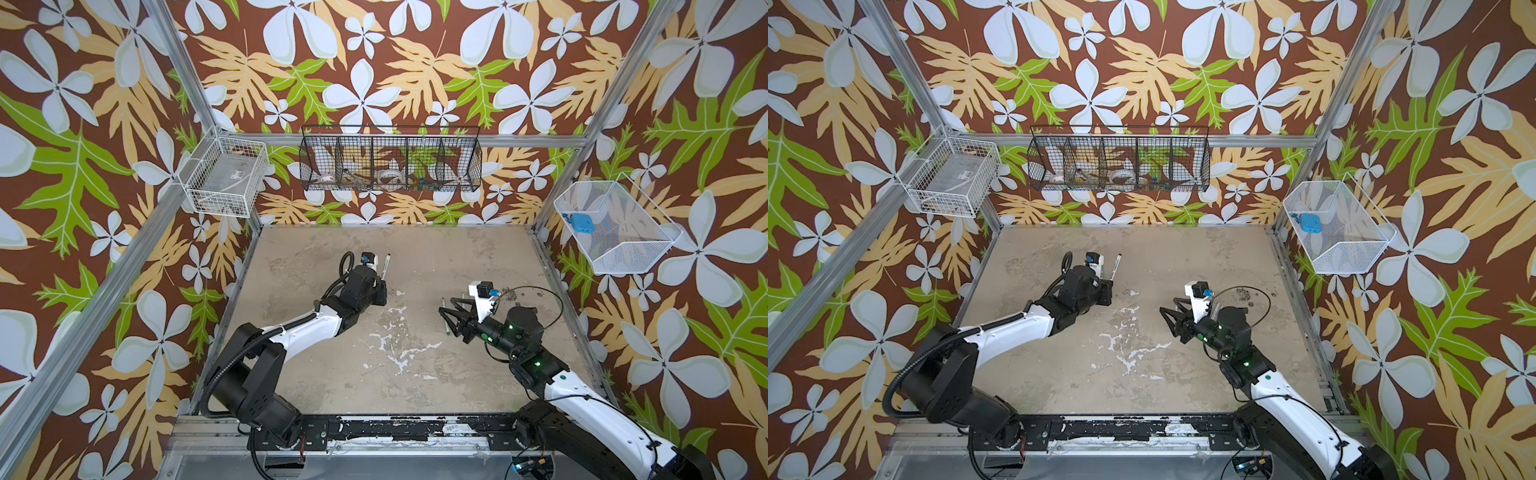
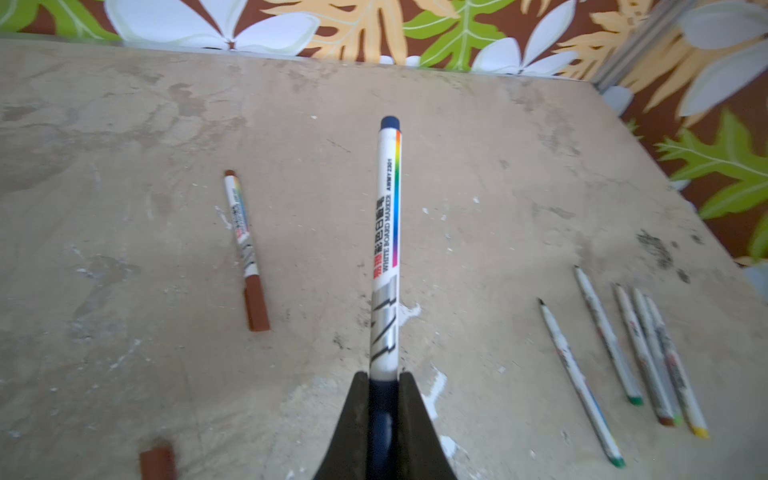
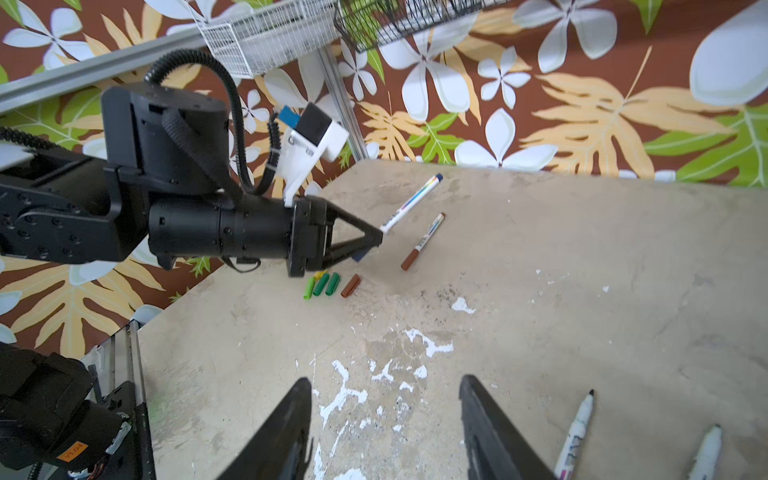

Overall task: Open the pen caps
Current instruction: 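Lift the marker with the left gripper while the right gripper approaches it, then close the right gripper on the marker body below the blue cap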

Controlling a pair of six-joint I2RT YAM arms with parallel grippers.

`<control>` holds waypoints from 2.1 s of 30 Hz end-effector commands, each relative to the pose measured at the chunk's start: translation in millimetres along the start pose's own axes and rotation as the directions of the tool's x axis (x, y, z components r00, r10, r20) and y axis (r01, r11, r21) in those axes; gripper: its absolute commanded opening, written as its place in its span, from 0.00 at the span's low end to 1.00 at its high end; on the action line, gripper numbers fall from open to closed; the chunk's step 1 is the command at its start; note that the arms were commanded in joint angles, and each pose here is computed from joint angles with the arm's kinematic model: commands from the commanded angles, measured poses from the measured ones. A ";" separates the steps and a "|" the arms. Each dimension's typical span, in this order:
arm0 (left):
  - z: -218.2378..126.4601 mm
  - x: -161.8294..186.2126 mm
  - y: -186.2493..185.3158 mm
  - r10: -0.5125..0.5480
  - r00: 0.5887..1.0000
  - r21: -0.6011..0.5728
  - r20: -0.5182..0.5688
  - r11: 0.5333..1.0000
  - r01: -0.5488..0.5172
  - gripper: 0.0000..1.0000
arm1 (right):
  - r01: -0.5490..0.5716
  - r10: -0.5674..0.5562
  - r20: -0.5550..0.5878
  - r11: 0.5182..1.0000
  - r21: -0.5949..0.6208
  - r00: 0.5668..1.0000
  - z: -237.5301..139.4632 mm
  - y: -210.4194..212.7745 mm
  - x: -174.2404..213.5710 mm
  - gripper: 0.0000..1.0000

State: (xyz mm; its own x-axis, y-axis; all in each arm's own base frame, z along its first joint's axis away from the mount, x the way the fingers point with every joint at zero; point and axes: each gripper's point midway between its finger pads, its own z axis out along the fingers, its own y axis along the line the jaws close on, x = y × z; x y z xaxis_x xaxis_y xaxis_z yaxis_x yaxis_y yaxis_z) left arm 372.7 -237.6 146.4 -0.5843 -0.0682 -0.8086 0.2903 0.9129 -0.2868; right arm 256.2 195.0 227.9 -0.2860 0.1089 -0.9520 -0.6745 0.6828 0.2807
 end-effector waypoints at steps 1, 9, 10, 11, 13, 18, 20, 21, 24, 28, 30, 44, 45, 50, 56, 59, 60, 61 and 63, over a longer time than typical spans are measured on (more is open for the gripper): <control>-17.1 -4.7 -34.1 -0.019 0.998 0.187 0.060 0.982 0.008 0.07 | 0.096 -0.097 0.124 0.995 0.009 0.988 -6.9 5.9 -21.1 0.55; -49.2 14.7 -53.2 -0.054 0.992 0.385 0.115 0.923 0.006 0.04 | 0.394 -0.403 0.126 0.914 0.092 0.906 1.5 31.5 0.7 0.63; -50.4 17.0 -55.8 -0.045 0.992 0.396 0.116 0.918 -0.004 0.04 | 0.423 -0.432 0.105 0.901 0.095 0.896 4.6 33.0 5.8 0.63; -51.6 19.1 -57.8 -0.039 0.992 0.402 0.118 0.916 -0.012 0.04 | 0.443 -0.452 0.092 0.890 0.102 0.887 6.3 34.1 9.4 0.64; -56.6 23.0 -67.1 -0.015 0.991 0.434 0.131 0.900 -0.043 0.04 | 0.480 -0.491 0.072 0.867 0.131 0.868 7.9 33.8 14.1 0.64; -73.1 29.9 -90.6 0.081 0.980 0.490 0.180 0.857 -0.161 0.04 | 0.470 -0.482 0.052 0.869 0.158 0.874 11.0 31.1 13.5 0.64; -79.1 33.9 -97.2 0.118 0.973 0.502 0.199 0.840 -0.204 0.04 | 0.434 -0.442 0.033 0.891 0.134 0.897 15.4 35.1 11.5 0.64; -82.2 35.1 -100.5 0.136 0.968 0.507 0.211 0.831 -0.228 0.04 | 0.412 -0.417 0.023 0.905 0.108 0.909 18.3 39.9 9.0 0.63; -86.7 38.1 -104.1 0.171 0.957 0.515 0.233 0.813 -0.271 0.04 | 0.340 -0.338 -0.033 0.939 0.058 0.941 22.9 49.9 2.3 0.67; -88.3 37.6 -96.3 0.197 0.943 0.474 0.269 0.825 -0.308 0.04 | 0.247 -0.243 -0.061 0.966 0.071 0.968 15.0 52.9 -13.9 0.68; -89.1 34.8 -89.9 0.201 0.935 0.439 0.292 0.840 -0.318 0.04 | 0.206 -0.200 -0.063 0.972 0.115 0.978 8.3 47.9 -24.4 0.69; -108.0 38.2 -84.6 0.301 0.845 0.379 0.442 0.791 -0.480 0.03 | -0.211 0.217 -0.288 0.976 0.053 0.933 -0.3 48.2 -34.3 0.66; -109.5 38.6 -86.2 0.300 0.844 0.387 0.445 0.785 -0.483 0.03 | -0.236 0.233 -0.313 0.971 0.030 0.920 1.2 51.5 -30.7 0.65; -117.5 40.2 -92.1 0.306 0.829 0.409 0.468 0.757 -0.510 0.03 | -0.262 0.244 -0.407 0.965 0.012 0.880 8.4 49.0 -13.9 0.64; -115.6 46.0 -95.3 0.332 0.822 0.416 0.462 0.738 -0.532 0.03 | -0.300 0.245 -0.427 0.952 -0.064 0.870 13.4 62.0 -15.9 0.58; -116.0 49.4 -99.4 0.341 0.818 0.431 0.463 0.720 -0.544 0.03 | -0.318 0.255 -0.443 0.945 -0.074 0.860 17.2 63.2 -14.3 0.54; -116.5 50.8 -100.4 0.346 0.815 0.434 0.465 0.713 -0.551 0.04 | -0.323 0.258 -0.447 0.943 -0.075 0.856 18.4 63.1 -13.4 0.52; -117.5 51.6 -101.5 0.351 0.811 0.436 0.469 0.706 -0.558 0.03 | -0.326 0.263 -0.447 0.943 -0.069 0.855 19.9 61.9 -13.2 0.52; -120.0 51.0 -102.2 0.350 0.805 0.435 0.478 0.702 -0.564 0.04 | -0.332 0.271 -0.446 0.941 -0.063 0.853 21.2 59.8 -13.2 0.48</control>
State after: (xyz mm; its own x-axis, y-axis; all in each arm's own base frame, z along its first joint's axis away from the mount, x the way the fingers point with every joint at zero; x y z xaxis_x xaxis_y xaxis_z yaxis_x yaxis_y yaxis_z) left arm 226.3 -283.3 184.9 -0.0592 0.0906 -0.9941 0.8497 0.5273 -0.0025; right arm 233.6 246.0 247.8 -0.7313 -0.0556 -0.6798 -0.5746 0.5872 0.5701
